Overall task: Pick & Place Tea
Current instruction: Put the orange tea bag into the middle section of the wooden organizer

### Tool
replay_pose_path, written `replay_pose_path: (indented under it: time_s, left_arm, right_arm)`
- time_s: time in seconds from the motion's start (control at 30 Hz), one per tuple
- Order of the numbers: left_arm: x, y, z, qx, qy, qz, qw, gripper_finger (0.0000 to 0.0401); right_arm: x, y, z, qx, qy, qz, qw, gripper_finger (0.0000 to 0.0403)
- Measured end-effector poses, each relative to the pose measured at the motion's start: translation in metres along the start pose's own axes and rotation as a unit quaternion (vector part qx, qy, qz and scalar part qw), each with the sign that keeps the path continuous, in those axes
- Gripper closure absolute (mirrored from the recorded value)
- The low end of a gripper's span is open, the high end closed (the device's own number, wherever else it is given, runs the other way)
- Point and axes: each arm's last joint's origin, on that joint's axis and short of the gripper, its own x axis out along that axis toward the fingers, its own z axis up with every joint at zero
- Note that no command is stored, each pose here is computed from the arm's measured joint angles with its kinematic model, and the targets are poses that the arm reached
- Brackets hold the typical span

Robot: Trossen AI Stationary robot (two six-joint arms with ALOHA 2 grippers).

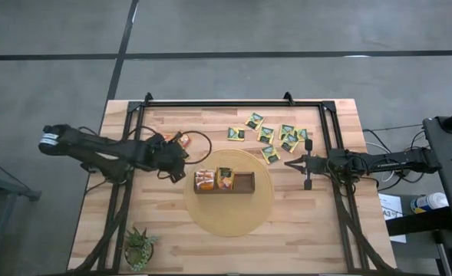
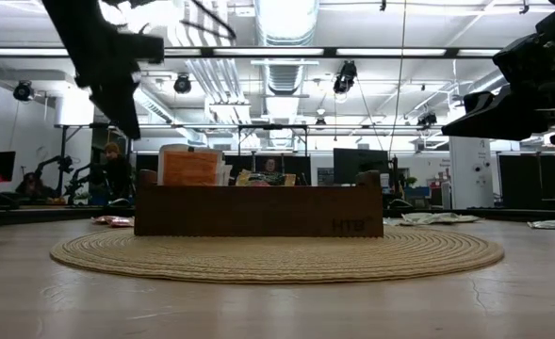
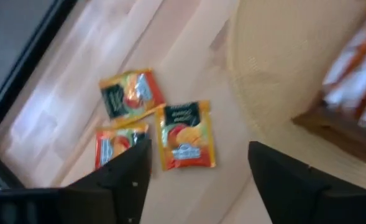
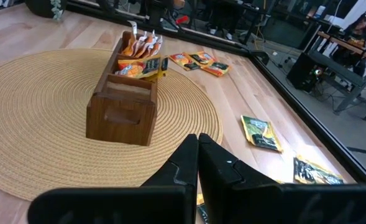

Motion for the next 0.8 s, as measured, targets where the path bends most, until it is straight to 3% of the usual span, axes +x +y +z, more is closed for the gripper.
replay_pose_path:
  time_s: [0.2,0.37,0.53,0.67,0.8]
  left_arm:
    - [0.039,0.016,-0.001,-0.047,0.099,0.003,0.994,0.0129]
    - [0.073,0.027,0.001,-0.063,0.134,-0.003,0.989,0.0128]
    - [0.102,0.028,0.006,-0.063,0.143,-0.026,0.987,0.0131]
    - [0.123,0.025,0.002,-0.046,0.181,-0.011,0.982,0.0140]
    - [0.136,0.020,-0.002,-0.037,0.208,-0.005,0.977,0.0172]
  right_arm:
    - [0.000,0.000,0.000,0.000,0.000,0.000,1.000,0.0394]
    - [0.000,0.000,0.000,0.000,0.000,0.000,1.000,0.0394]
    - [0.000,0.000,0.000,0.000,0.000,0.000,1.000,0.0394]
    - [0.000,0.000,0.000,0.000,0.000,0.000,1.000,0.0394]
    - [0.000,0.000,0.000,0.000,0.000,0.000,1.000,0.0394]
